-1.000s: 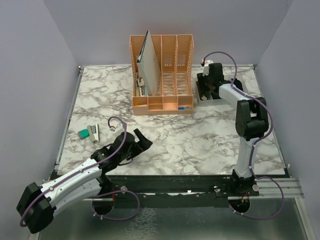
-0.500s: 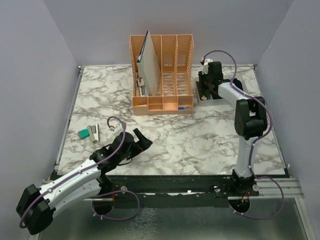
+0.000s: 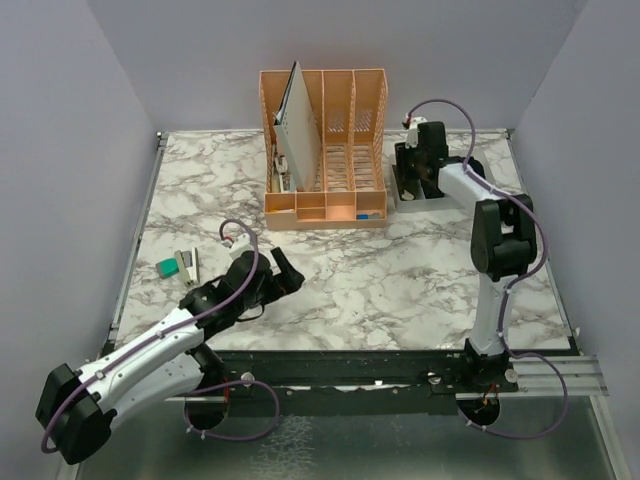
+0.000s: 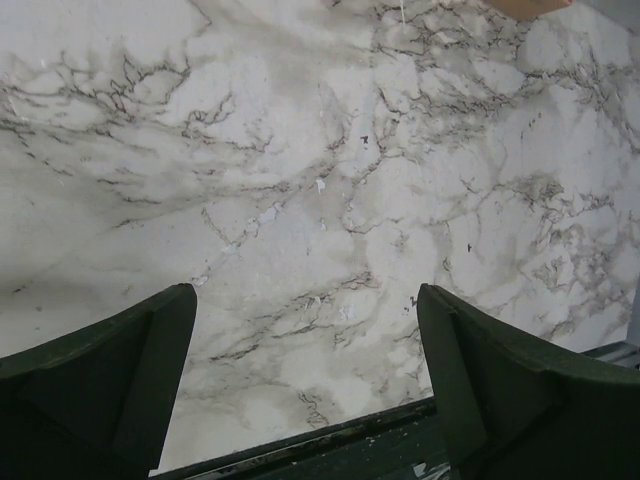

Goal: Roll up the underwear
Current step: Place the underwear in the storage box, then reset both arms

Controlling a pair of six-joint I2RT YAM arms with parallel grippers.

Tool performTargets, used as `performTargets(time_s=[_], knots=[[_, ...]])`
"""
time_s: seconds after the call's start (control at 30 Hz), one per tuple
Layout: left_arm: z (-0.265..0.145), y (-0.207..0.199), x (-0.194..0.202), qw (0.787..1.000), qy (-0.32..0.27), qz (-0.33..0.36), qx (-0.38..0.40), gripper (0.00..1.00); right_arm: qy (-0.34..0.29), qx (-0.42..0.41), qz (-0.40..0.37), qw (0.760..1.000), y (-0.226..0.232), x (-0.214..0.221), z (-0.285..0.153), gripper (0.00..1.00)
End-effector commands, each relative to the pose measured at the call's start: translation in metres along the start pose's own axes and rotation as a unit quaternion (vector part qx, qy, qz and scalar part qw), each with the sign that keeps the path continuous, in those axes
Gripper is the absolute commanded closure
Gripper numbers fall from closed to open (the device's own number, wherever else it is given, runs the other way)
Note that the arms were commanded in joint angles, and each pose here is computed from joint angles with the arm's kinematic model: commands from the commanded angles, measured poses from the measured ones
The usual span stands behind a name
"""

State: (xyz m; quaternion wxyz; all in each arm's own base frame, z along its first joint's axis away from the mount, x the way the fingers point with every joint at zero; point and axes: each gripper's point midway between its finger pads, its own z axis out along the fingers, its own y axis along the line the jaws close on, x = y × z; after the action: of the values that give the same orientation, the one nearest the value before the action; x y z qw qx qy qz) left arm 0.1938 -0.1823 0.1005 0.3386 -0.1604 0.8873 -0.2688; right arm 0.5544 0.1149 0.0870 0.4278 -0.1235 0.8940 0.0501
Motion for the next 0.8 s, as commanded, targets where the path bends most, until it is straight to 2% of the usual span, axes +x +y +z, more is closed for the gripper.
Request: performTargets(time_s=[0.0, 0.13, 0.2, 0.27, 0.33, 0.37, 0.4, 0.5, 0.6, 0.7, 0.77], knots=[[-0.006, -0.006, -0.034, 0.997, -0.030, 0.064, -0.028, 0.01, -0.081, 0.000, -0.002, 0.997, -0.001, -0.061, -0.064, 0.50], [-0.008, -0.006, -0.065, 0.993, -0.040, 0.097, -0.050, 0.01, -0.134, 0.021, 0.018, 0.991, -0.005, -0.074, -0.115, 0.43], [-0.010, -0.007, -0.084, 0.991, -0.044, 0.111, -0.059, 0.01, -0.164, 0.024, 0.051, 0.985, -0.004, -0.077, -0.149, 0.32], [-0.014, -0.006, -0.105, 0.988, -0.054, 0.125, -0.074, 0.01, -0.173, 0.010, 0.074, 0.982, 0.003, -0.066, -0.174, 0.29], [-0.021, -0.005, -0.129, 0.983, -0.067, 0.140, -0.094, 0.01, -0.174, -0.026, 0.085, 0.981, 0.018, -0.050, -0.196, 0.21], [-0.025, -0.002, -0.140, 0.982, -0.074, 0.142, -0.105, 0.01, -0.174, -0.041, 0.093, 0.979, 0.025, -0.043, -0.206, 0.13], [-0.030, -0.001, -0.151, 0.980, -0.081, 0.144, -0.112, 0.01, -0.168, -0.055, 0.102, 0.979, 0.031, -0.033, -0.213, 0.09], [-0.043, 0.004, -0.178, 0.976, -0.099, 0.145, -0.127, 0.01, -0.146, -0.065, 0.127, 0.979, 0.039, -0.001, -0.232, 0.08], [-0.053, 0.018, -0.196, 0.972, -0.114, 0.138, -0.149, 0.01, -0.158, -0.057, 0.159, 0.973, 0.039, 0.030, -0.244, 0.03], [-0.070, 0.035, -0.211, 0.967, -0.148, 0.112, -0.174, 0.01, -0.163, -0.055, 0.149, 0.974, 0.040, 0.048, -0.255, 0.00], [-0.079, 0.039, -0.215, 0.965, -0.169, 0.103, -0.173, 0.01, -0.142, -0.052, 0.134, 0.979, 0.040, 0.055, -0.261, 0.00]])
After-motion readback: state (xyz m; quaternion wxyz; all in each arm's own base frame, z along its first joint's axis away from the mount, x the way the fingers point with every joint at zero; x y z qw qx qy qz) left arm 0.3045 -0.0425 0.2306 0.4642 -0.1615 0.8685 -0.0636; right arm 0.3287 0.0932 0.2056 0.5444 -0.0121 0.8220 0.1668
